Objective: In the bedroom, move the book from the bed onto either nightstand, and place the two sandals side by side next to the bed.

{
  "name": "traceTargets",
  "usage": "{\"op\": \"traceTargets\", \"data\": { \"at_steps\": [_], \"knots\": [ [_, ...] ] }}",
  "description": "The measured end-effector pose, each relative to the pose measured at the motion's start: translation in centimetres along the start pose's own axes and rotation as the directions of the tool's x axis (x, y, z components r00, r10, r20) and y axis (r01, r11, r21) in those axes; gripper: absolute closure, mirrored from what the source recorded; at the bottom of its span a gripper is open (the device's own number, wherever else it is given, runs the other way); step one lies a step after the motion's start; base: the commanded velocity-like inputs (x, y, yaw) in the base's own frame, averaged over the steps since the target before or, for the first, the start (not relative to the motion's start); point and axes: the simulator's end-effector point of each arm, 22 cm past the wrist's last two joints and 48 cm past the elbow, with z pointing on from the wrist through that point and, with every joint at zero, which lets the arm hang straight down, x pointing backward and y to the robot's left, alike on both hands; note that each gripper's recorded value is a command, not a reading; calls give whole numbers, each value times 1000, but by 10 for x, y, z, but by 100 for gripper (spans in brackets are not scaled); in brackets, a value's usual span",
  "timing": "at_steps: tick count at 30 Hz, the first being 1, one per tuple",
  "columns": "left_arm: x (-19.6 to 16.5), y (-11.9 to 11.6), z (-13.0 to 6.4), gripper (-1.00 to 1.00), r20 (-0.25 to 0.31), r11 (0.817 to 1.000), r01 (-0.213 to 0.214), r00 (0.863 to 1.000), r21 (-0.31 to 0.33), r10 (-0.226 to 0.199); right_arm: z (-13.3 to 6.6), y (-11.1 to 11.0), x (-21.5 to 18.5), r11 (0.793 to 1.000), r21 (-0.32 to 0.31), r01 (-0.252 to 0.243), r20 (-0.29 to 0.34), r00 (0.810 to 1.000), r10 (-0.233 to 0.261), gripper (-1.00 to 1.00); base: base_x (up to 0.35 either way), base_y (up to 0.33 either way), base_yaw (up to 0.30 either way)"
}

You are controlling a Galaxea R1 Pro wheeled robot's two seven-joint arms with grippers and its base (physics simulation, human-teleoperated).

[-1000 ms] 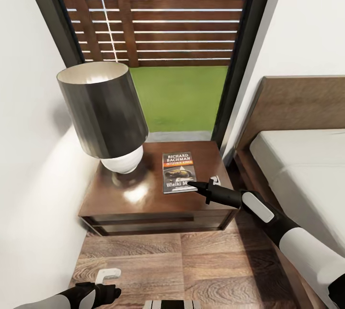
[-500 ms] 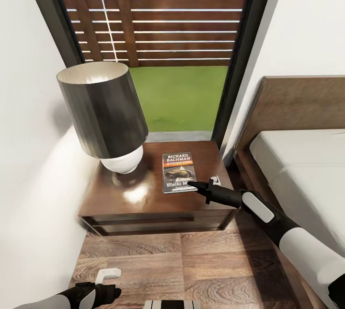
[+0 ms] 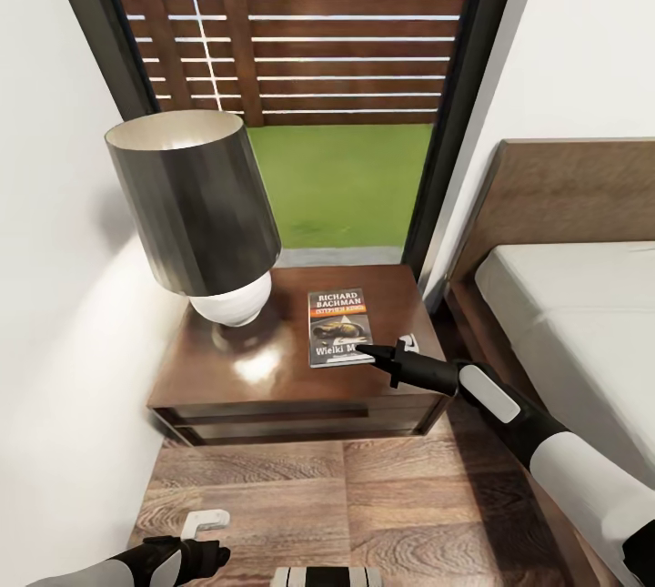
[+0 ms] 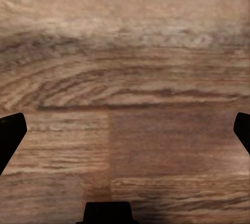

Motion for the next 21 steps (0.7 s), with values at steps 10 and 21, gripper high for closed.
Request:
{"op": "traceTargets", "data": {
  "at_steps": [10,21],
  "knots": [
    [2,1,6,-100,0,1000,0,1000,0,0,0,-7,2,1000,2,1,0,1000,-1,100,0,0,0],
    [9,2,26,-100,0,1000,0,1000,0,0,-1,-27,7,1000,0,0,1,1000,0,100,0,0,0]
  ]
}}
